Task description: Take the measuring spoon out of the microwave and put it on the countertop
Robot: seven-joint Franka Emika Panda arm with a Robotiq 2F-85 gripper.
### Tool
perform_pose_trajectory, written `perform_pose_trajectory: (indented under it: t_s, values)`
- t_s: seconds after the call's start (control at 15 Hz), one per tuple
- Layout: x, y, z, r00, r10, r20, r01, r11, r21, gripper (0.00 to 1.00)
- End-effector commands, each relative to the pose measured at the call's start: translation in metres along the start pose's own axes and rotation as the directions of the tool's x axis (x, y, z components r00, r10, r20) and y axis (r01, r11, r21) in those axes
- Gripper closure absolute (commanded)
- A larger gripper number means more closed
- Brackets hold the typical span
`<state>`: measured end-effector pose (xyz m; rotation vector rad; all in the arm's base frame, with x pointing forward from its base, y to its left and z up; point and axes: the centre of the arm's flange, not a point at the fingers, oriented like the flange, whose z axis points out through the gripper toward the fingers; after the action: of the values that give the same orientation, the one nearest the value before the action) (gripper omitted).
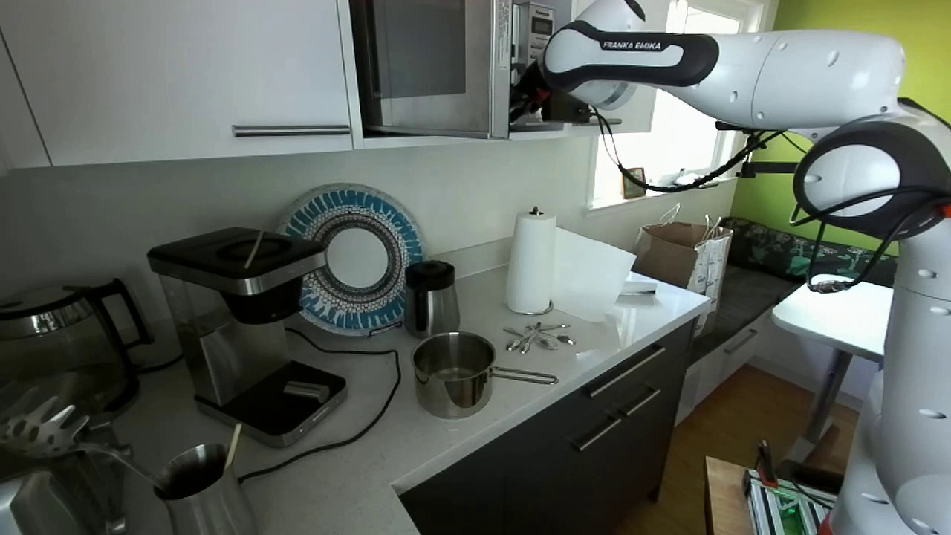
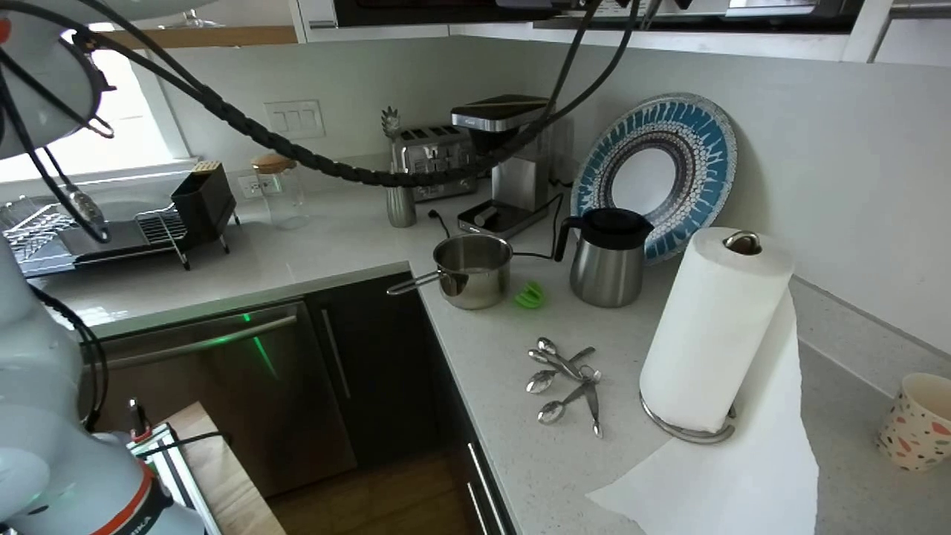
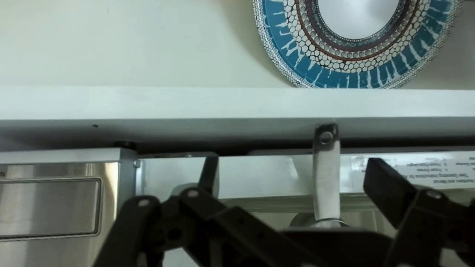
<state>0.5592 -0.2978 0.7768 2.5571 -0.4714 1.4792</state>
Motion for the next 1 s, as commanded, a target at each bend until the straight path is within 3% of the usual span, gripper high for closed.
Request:
perform_pose_trajectory:
  t_s: [0.0,0.4,0.6,0.87,0.93]
  values:
    - [0.021,-0.004,0.015,0.999,-0.041,0.025,0.041,0.999,-0.002,0.0]
    - [0.02,-0.029,0.018,0.994,-0.101,0.039,0.103,0.994,-0.045,0.0]
    - [0.018,-0.036,0.02,0.992,-0.121,0.044,0.124,0.99,-0.072,0.05]
    - [0.016,-0.044,0.026,0.993,-0.105,0.046,0.108,0.992,-0.072,0.24]
    - [0.015,-0.044,0.03,0.995,-0.094,0.042,0.097,0.993,-0.067,0.19]
